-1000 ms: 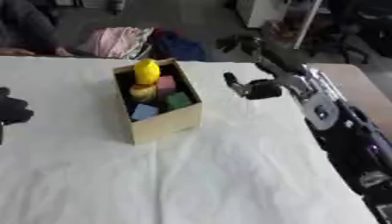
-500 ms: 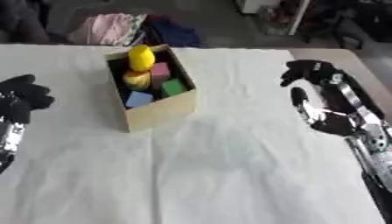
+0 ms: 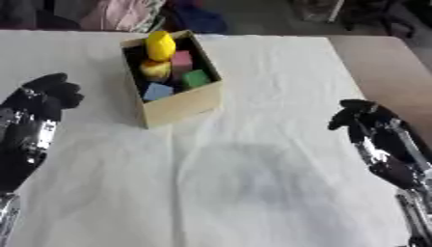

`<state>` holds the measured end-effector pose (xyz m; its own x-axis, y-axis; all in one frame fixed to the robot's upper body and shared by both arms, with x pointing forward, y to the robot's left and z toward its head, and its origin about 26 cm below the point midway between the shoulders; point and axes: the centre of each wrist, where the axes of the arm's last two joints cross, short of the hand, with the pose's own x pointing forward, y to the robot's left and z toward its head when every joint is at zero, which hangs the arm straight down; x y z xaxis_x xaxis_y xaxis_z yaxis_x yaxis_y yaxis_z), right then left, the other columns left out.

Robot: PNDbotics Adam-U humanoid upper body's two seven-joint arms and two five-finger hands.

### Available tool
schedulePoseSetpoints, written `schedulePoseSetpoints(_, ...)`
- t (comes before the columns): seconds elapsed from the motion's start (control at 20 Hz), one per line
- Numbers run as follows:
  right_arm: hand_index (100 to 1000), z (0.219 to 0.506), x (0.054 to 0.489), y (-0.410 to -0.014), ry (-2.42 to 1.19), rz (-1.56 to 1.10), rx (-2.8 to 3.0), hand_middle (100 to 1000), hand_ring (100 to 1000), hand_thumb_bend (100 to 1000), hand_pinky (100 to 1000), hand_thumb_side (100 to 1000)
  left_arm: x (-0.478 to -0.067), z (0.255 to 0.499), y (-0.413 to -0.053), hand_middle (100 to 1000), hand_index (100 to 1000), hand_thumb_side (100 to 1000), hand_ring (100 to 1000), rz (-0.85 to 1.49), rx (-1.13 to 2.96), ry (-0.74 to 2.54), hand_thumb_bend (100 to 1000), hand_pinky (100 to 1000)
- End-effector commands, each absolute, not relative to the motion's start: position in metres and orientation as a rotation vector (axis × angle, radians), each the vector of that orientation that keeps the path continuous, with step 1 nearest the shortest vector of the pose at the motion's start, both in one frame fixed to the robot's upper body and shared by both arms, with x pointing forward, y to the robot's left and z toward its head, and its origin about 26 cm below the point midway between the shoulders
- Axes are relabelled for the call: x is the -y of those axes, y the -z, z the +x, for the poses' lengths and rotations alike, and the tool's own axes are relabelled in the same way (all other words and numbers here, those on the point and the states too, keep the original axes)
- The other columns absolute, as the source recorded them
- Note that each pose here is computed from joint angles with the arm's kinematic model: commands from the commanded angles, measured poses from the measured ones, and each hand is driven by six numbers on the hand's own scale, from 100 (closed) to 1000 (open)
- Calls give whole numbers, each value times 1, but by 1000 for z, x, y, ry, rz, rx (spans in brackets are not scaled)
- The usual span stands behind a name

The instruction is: Pick up objects on the table and place them in the box.

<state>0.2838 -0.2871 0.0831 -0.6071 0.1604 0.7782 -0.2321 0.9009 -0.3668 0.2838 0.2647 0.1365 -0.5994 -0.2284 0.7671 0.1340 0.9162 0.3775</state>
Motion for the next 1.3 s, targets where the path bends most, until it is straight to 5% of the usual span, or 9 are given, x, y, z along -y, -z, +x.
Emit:
schedulePoseSetpoints(0.05,809,281,287,-90,-554,62,2170,602,606,100,710,477,-262,284,-136,696,850,639,731,62,2164,506,100,778)
schedulePoseSetpoints(1.3,799,277,285,-87,-527,74,2147,590,594,100,704,479,-258,286,-126,685,838,650,722,36,2145,470,100,776)
